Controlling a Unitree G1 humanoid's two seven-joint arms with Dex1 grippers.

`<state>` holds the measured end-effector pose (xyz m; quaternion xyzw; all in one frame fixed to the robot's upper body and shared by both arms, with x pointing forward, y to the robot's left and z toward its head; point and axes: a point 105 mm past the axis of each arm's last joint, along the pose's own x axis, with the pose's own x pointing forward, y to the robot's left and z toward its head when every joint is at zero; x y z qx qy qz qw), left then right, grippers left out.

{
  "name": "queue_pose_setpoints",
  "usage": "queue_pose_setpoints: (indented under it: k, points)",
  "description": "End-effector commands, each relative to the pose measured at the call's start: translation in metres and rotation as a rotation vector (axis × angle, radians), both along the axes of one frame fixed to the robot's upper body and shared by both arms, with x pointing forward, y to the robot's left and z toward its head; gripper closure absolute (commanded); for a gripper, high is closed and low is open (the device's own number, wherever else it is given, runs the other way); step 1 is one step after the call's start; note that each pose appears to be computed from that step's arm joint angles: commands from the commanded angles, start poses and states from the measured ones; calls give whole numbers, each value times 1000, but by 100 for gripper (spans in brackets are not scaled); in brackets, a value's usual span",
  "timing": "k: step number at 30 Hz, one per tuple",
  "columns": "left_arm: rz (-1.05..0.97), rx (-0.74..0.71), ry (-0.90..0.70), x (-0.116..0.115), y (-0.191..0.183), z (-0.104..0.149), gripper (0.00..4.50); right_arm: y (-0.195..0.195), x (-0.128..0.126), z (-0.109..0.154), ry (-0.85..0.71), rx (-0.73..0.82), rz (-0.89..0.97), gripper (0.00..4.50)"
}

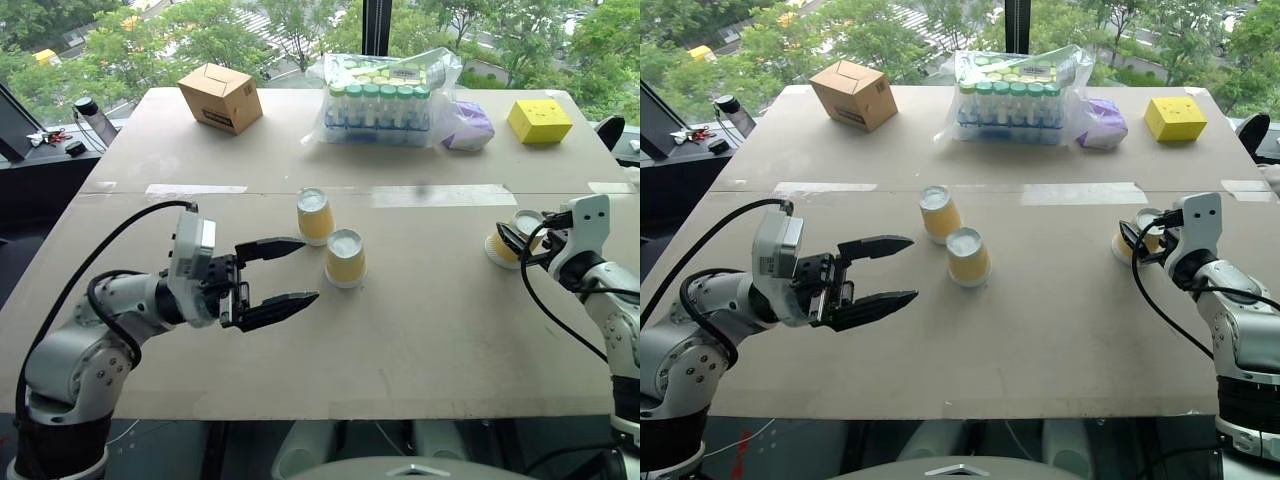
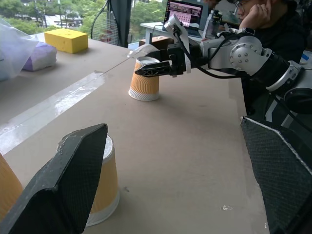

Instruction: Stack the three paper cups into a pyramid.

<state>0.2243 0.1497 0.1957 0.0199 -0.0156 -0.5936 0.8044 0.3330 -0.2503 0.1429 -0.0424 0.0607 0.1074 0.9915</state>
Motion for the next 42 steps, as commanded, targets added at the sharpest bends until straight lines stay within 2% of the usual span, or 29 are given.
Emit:
queue_pose_setpoints:
  k: [1,3,6,11,19,42]
  points:
    - [-9,-4,-60,-7,0,11,0,0,1,15,-51,6,7,142]
    - [0,-2,-61,-7,2,10,0,1,1,17,-59,2,19,220]
    - [30,-12,-76,-6,6,9,0,10,-1,24,-82,7,78,220]
    - [80,-37,-46,-8,24,-2,0,91,-26,50,-118,47,507,220]
    - [110,-43,-4,-12,42,-9,0,170,-42,34,-74,-69,810,220]
    - [117,-24,12,-27,40,-13,0,200,-35,11,-73,-180,974,220]
